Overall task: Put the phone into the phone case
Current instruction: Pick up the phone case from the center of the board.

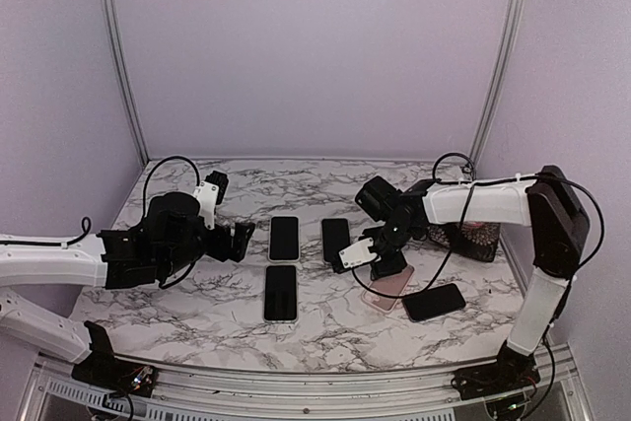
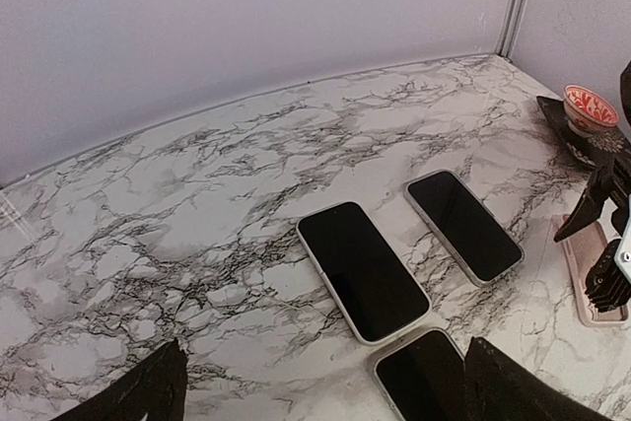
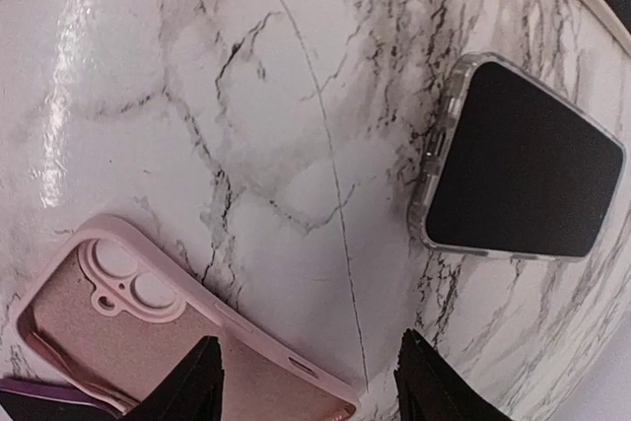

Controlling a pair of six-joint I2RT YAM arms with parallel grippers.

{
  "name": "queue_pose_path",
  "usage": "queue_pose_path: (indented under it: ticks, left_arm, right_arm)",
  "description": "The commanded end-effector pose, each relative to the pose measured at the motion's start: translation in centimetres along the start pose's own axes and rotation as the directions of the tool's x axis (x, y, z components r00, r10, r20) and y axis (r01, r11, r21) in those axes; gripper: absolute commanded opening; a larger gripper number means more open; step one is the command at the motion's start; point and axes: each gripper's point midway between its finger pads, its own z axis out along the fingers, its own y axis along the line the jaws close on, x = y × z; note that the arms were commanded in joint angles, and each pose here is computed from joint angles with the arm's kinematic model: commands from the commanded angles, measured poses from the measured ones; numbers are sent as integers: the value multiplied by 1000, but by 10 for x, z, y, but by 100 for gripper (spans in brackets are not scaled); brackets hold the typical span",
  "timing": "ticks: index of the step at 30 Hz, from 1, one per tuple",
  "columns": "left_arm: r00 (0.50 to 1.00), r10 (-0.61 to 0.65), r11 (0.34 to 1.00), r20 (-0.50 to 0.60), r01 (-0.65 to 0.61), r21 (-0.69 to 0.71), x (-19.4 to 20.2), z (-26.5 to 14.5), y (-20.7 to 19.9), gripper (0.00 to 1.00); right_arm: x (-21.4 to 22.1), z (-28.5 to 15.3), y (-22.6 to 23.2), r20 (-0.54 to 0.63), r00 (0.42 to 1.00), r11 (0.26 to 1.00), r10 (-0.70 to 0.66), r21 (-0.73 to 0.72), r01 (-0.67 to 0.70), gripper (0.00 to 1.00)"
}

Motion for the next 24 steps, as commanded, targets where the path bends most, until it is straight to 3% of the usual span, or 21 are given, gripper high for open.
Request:
queue_pose_path:
  ticks: [1,5,7,15,20,24]
  left_arm:
    - [1000,26,1000,11,-26,-4,-6,5,0,99]
    - [1000,27,999,-11,-27,-39,0,11,8,99]
    - [1000,22,999,-20,-22,-35,2,14,9,99]
    - [999,20,999,-35,-22,-49,6,16,15,99]
    - [999,12,998,-37,-14,-59,5,14,19,99]
    - [1000,-12,997,-29,10,-71,0,10,22,99]
  right_arm:
    - [16,7,5,-51,996,993,-72,-101,67,53]
    - [14,13,13,-37,996,982,-81,-171,74,51]
    - [13,18,10,-37,995,984,-87,-161,80,45]
    - [21,32,6,-105,990,985,-91,-157,74,0]
    - [16,21,-25,-126,989,997,-79,-36,75,0]
    - [-10,-19,-63,-23,1000,992,11,123,-8,0]
